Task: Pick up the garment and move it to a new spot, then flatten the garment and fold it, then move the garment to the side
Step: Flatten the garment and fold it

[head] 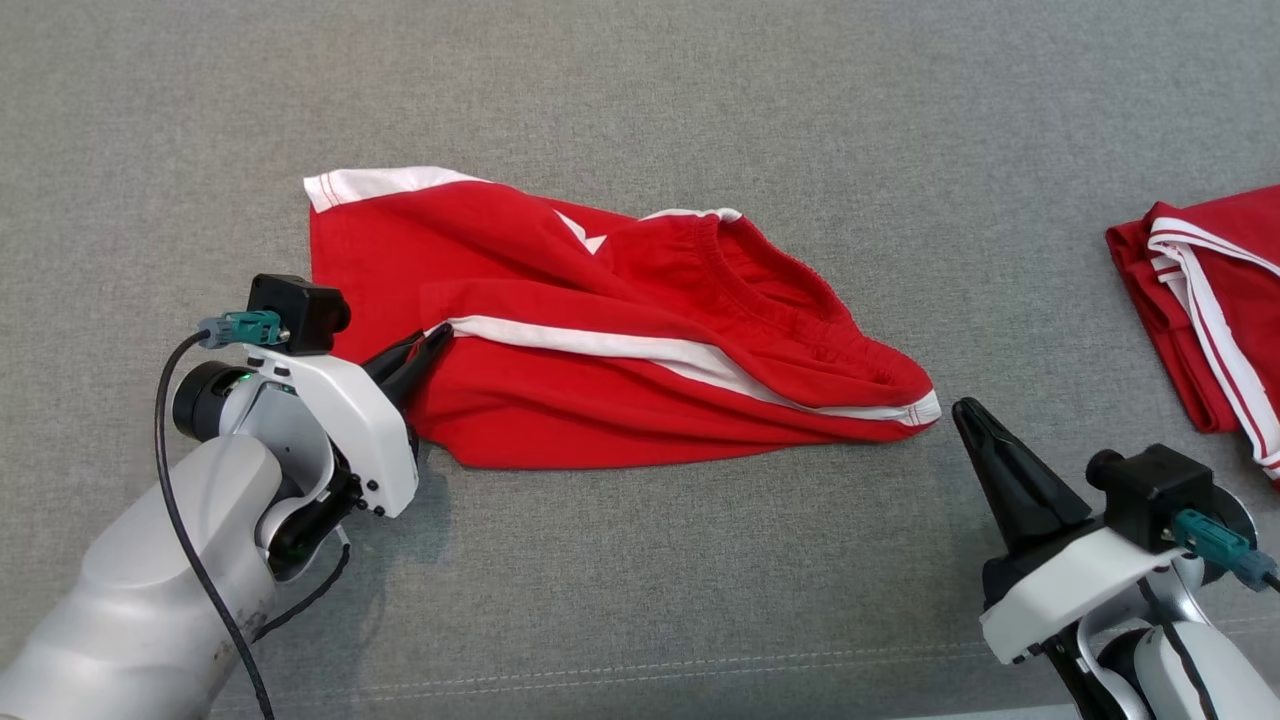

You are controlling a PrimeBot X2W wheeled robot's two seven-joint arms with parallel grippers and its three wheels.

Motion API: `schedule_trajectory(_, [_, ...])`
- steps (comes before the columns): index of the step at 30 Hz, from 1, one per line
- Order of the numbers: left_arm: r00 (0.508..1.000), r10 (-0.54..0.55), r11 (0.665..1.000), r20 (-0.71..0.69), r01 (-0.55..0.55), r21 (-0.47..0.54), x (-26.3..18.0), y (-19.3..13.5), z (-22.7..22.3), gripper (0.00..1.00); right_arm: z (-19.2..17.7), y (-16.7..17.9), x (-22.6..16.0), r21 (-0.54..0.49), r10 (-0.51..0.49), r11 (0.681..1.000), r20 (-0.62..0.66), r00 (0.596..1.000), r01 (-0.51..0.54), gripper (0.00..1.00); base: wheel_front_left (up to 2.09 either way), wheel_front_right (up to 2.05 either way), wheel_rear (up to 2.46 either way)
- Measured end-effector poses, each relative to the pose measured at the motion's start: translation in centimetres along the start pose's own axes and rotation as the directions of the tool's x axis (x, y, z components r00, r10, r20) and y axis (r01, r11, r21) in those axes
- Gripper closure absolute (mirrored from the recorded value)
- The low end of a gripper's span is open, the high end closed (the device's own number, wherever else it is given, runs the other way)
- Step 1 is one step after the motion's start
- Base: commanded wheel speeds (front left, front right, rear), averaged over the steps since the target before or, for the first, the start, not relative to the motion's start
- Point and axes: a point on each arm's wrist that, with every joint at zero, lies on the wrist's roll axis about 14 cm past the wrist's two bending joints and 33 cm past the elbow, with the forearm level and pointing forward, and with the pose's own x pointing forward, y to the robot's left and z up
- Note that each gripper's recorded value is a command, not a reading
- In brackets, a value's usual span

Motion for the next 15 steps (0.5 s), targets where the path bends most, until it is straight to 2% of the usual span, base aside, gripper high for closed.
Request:
schedule_trajectory(1, [1.000,0.003,1.000,0.000,-0.003,0.002,-0.2,0.0,0.0,1.00,0.5,-0.1,-0.2,0.009,-0.011,1.000,0.025,1.000,0.011,1.00,0.00,0.00,0.00])
schedule_trajectory(2, [1.000,0.006,1.000,0.003,-0.006,0.003,-0.4,0.1,0.1,1.00,1.0,-0.1,-0.5,0.017,-0.017,1.000,0.049,0.999,0.016,0.79,0.00,0.00,0.00])
schedule_trajectory(3, [1.000,0.007,1.000,0.007,-0.007,0.006,-0.6,0.1,0.3,1.00,1.4,-0.1,-0.7,0.027,-0.028,0.999,0.069,0.997,0.026,0.18,0.00,0.00,0.00])
schedule_trajectory(4, [1.000,0.008,1.000,0.010,-0.008,0.008,-0.7,0.0,0.4,1.00,1.7,-0.1,-1.0,0.035,-0.036,0.999,0.090,0.995,0.033,0.00,0.00,0.00,0.00])
schedule_trajectory(7, [1.000,0.004,1.000,0.007,-0.004,0.000,-0.9,-0.4,0.2,1.00,2.8,-0.4,-2.0,0.052,-0.069,0.997,0.155,0.986,0.062,0.00,0.00,0.00,0.00])
schedule_trajectory(11, [1.000,-0.001,1.000,0.009,0.001,0.000,-1.1,-0.8,0.3,1.00,5.0,-1.4,-3.8,0.084,-0.142,0.989,0.280,0.949,0.123,0.00,0.00,0.00,0.00])
schedule_trajectory(15, [1.000,-0.001,1.000,0.012,0.001,-0.005,-1.2,-1.0,0.4,1.00,5.0,-2.3,-6.0,0.115,-0.220,0.975,0.314,0.924,0.193,0.00,0.00,0.00,0.00])
